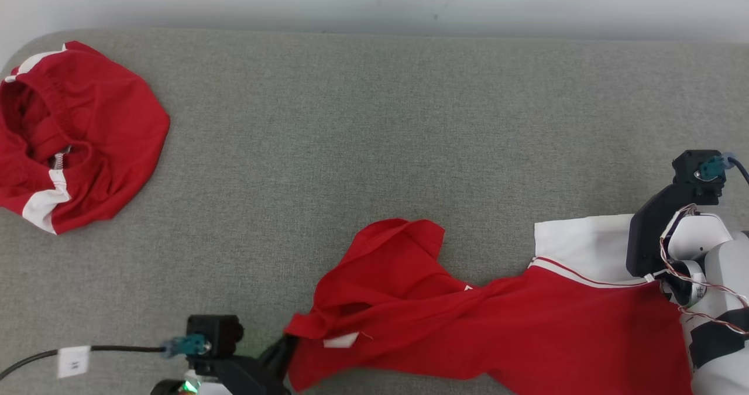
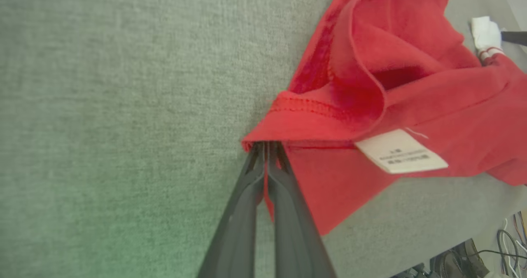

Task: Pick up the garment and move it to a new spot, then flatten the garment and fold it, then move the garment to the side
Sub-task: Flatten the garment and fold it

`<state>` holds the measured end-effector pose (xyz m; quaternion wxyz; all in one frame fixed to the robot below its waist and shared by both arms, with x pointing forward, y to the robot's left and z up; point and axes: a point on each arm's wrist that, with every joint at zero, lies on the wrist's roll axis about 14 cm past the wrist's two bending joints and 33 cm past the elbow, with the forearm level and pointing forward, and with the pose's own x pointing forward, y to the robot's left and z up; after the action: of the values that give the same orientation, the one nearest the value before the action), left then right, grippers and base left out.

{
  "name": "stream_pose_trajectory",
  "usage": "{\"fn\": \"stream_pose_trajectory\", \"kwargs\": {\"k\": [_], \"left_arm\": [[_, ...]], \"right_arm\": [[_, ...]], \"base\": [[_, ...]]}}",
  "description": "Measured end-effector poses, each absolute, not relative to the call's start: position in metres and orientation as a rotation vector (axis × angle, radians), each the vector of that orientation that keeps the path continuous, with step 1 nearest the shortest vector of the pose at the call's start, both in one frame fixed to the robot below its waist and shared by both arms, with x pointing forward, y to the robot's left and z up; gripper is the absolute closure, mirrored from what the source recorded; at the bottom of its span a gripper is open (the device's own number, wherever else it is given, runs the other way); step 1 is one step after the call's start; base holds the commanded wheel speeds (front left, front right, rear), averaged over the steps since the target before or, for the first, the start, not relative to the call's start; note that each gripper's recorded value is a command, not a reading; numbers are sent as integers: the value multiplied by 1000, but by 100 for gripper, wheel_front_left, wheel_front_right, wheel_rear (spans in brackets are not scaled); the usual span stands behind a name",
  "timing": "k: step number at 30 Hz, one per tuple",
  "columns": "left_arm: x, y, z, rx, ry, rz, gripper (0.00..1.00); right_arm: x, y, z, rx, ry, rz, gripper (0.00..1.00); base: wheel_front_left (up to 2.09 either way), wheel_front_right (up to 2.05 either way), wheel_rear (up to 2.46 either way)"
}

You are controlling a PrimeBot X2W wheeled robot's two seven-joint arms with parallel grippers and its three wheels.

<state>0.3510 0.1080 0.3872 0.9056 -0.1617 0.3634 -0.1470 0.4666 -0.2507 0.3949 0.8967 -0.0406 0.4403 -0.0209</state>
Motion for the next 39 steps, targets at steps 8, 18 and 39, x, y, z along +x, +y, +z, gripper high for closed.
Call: {"fn": "stream_pose_trajectory", "kwargs": {"k": [8, 18, 39], "left_arm": [[404, 108, 461, -530, 422, -281, 100], [460, 108, 602, -615, 107, -433, 100], [504, 76, 782, -451, -258, -567, 100]], "right_arm": [[501, -255, 468, -117, 584, -33, 100], [516, -240, 605, -152, 169, 30, 100], [491, -267, 800, -301, -323, -35, 100]], "base": [[0, 0, 0], [0, 0, 0], [0, 0, 0]]}}
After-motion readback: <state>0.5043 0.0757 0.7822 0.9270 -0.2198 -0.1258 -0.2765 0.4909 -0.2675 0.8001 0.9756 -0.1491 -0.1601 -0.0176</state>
